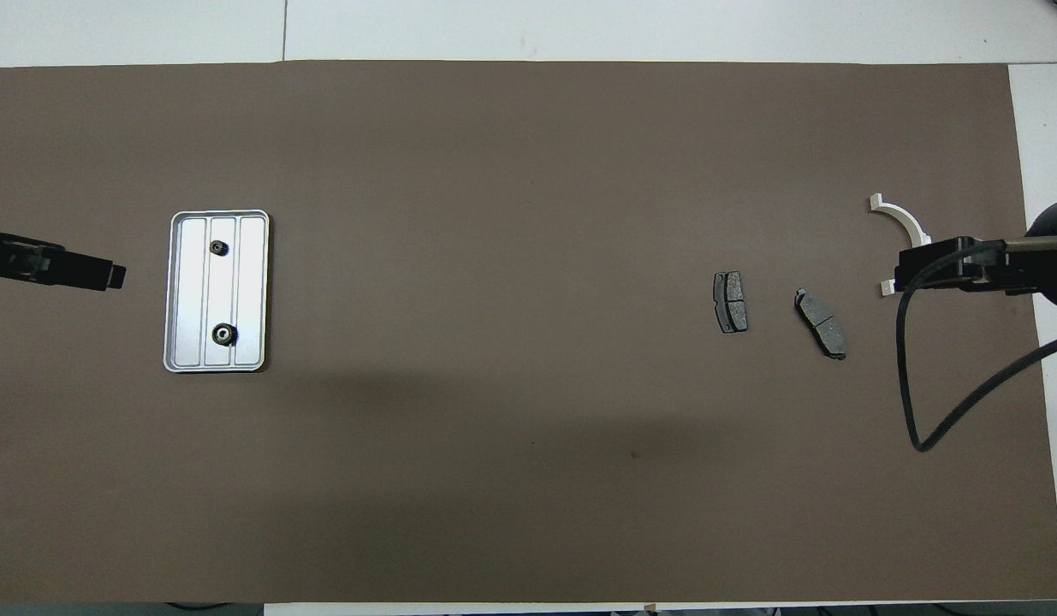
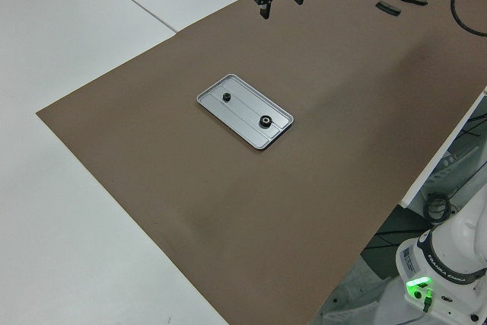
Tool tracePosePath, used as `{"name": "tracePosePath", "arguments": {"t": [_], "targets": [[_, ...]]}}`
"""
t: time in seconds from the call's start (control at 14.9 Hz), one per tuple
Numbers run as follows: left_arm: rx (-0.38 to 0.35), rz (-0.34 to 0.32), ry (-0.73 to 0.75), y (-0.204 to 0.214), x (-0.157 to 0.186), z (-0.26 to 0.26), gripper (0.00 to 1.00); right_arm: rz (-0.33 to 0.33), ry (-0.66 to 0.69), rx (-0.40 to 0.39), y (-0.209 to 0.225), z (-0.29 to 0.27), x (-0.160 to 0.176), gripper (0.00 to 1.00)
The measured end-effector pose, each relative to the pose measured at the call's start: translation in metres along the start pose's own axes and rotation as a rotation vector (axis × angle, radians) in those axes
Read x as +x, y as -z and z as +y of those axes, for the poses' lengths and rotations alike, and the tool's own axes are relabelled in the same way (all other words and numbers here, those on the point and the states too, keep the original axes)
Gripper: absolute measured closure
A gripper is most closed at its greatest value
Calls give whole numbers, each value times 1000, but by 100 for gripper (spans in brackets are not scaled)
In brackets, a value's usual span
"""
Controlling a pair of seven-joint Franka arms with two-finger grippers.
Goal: Pick bearing gear from pile to tray
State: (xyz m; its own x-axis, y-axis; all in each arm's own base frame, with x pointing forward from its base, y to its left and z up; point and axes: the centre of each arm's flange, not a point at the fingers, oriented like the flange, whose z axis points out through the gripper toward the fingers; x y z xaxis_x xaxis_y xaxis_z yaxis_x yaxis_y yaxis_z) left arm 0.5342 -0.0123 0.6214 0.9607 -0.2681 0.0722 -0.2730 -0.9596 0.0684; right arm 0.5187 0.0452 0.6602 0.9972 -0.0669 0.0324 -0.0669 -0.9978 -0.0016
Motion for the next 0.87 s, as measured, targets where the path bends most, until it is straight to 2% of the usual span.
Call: {"name": "tracePosePath", "arguments": {"t": [0.2, 0.4, 0.54, 0.87], "targets": [[47, -3, 31, 4, -5, -14, 10, 0, 0, 0, 0, 0, 0, 0], [92, -36, 158, -12, -12, -39, 10, 0, -1, 0, 0, 1, 0, 0], [100, -39, 198, -25, -18, -52, 0, 0, -1, 0, 0, 1, 0, 0], [102, -34, 208, -38, -19, -52, 0, 0, -1, 0, 0, 1, 0, 0]]}}
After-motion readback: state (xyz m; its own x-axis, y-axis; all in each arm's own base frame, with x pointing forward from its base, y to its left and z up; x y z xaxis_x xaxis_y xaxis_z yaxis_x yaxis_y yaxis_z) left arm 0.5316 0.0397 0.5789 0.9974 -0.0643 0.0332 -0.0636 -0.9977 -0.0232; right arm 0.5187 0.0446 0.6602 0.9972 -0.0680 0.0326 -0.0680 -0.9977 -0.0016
